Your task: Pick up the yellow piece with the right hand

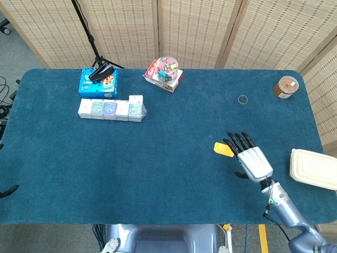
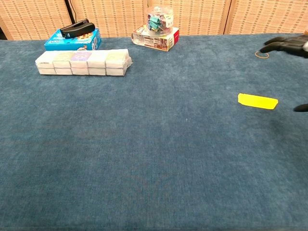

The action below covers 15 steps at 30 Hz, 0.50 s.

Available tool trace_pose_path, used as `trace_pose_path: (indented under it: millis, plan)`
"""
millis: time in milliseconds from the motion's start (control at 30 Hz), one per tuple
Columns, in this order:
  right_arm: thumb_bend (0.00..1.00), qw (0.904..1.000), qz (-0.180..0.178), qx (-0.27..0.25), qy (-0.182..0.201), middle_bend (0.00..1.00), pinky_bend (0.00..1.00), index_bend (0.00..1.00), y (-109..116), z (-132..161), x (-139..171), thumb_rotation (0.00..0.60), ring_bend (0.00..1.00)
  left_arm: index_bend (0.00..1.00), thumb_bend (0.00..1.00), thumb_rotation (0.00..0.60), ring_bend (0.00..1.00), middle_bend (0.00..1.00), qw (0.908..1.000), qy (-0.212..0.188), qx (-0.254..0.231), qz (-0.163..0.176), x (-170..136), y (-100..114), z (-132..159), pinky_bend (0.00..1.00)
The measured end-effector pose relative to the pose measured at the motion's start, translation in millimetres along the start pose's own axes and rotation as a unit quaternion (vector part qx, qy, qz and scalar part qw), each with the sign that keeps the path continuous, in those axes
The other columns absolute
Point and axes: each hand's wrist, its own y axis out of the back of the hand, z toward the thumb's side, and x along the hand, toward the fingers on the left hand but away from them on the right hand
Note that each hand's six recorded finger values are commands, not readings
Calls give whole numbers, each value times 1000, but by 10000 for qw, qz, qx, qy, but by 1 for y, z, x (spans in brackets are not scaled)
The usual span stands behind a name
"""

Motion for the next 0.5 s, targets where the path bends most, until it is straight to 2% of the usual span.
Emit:
trace_pose_path:
  millis: [167, 500]
  plan:
    - [0, 9997, 121, -44, 224, 0, 0, 82, -11, 10, -25, 600, 0, 0, 0, 600, 0, 0, 10000, 53, -4, -9, 2, 0, -1, 0]
    - [0, 9992, 296, -135, 244, 0, 0, 99, -34, 0, -63, 600, 0, 0, 0, 600, 0, 0, 10000, 93, 0, -35, 4, -1, -2, 0]
